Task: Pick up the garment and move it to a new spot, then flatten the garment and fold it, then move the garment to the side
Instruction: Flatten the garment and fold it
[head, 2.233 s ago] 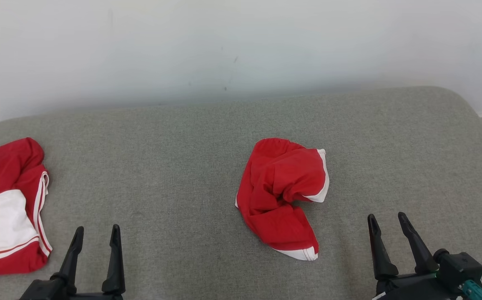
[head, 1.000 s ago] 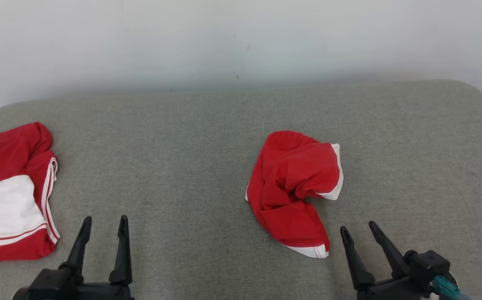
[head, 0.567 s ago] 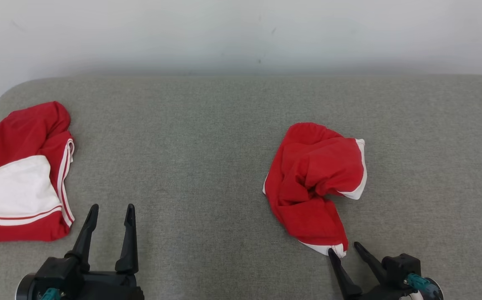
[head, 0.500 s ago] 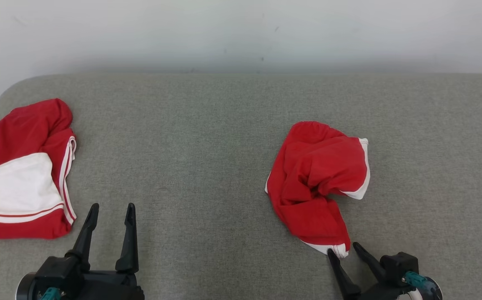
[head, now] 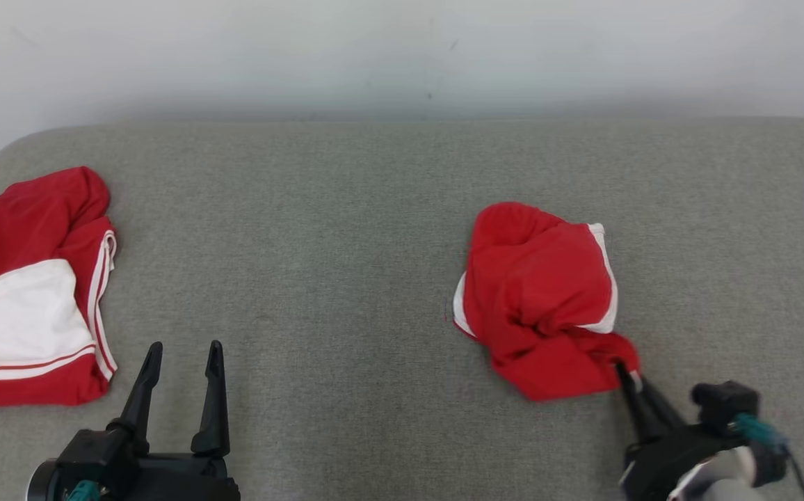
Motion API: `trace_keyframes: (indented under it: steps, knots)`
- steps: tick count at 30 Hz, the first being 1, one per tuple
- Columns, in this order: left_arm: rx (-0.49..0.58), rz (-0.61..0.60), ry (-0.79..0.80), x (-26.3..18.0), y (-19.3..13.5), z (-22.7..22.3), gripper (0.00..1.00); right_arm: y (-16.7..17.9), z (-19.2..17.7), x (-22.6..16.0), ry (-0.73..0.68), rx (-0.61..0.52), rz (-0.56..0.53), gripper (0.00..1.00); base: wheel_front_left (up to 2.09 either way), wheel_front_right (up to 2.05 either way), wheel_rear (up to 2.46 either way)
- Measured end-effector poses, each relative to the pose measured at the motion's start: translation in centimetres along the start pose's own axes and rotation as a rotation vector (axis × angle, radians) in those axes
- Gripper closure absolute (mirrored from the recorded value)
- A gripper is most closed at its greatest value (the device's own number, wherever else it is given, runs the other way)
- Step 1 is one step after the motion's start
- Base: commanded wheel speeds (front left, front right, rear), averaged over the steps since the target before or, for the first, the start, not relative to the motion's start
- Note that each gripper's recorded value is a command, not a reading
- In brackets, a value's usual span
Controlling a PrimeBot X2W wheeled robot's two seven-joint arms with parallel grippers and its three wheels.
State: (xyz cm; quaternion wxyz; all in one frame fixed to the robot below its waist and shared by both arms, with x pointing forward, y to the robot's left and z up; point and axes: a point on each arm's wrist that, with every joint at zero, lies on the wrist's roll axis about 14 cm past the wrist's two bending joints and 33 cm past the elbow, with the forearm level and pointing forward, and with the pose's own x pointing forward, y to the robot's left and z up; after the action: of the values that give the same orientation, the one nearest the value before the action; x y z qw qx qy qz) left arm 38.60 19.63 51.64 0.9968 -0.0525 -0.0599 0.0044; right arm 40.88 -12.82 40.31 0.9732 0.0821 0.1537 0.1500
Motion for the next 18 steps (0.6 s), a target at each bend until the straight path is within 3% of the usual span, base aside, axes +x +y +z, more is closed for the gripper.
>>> trace_keyframes:
  steps: [10, 15, 18]
  knots:
    - [-0.03, -0.059, -0.001, 0.6, -2.3, -0.1, 0.0, -10.6, 6.5, -4.7, -0.177, -0.058, -0.259, 1.0, 0.0, 0.0, 0.0]
    - [-0.036, -0.069, -0.006, 0.5, -2.7, 0.1, 0.0, -12.8, 10.1, -6.2, -0.265, -0.111, -0.305, 1.0, 0.0, 0.0, 0.0]
    - [-0.039, -0.064, -0.009, 0.2, -2.5, 0.3, 0.0, -12.2, 12.4, -5.7, -0.319, -0.142, -0.28, 1.0, 0.0, 0.0, 0.0]
